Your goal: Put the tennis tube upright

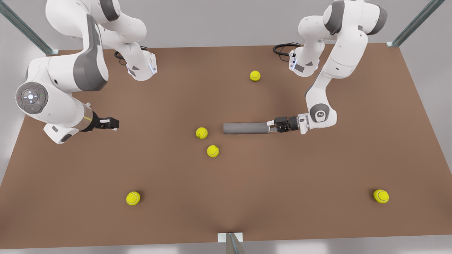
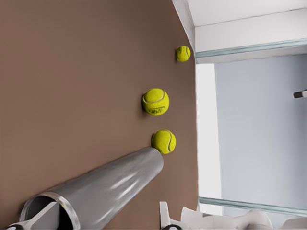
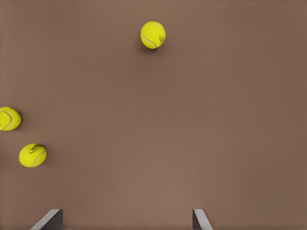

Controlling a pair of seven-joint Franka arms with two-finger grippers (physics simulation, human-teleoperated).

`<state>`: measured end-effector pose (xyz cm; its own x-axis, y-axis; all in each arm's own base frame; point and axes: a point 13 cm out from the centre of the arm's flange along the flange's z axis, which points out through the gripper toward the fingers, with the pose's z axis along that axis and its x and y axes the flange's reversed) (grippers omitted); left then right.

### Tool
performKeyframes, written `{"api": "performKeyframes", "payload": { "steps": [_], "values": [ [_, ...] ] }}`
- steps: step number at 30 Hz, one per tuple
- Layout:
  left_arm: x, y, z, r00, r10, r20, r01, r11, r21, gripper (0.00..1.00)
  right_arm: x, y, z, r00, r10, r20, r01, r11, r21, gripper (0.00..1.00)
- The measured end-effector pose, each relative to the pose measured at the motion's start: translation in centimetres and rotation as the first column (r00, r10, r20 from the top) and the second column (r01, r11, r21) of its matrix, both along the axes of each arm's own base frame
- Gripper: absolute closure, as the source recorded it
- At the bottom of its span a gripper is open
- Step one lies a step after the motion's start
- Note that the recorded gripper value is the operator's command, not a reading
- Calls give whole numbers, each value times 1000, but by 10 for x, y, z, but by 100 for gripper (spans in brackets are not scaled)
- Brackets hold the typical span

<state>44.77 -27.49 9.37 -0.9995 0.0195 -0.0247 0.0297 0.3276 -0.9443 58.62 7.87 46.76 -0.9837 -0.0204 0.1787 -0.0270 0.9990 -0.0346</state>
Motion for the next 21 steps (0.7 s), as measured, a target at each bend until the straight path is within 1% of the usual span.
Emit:
{"api": "performKeyframes", "payload": {
  "steps": [12, 21],
  "values": [
    [-2, -7, -4, 998, -20, 54, 20, 1000, -1, 0, -1, 8, -2, 1000, -19, -3, 19, 1000, -5, 0],
    [-11, -7, -11, 998, -36, 59, 36, 999, 1, 0, -1, 7, -2, 999, -35, -3, 35, 999, -10, 0]
  ]
}}
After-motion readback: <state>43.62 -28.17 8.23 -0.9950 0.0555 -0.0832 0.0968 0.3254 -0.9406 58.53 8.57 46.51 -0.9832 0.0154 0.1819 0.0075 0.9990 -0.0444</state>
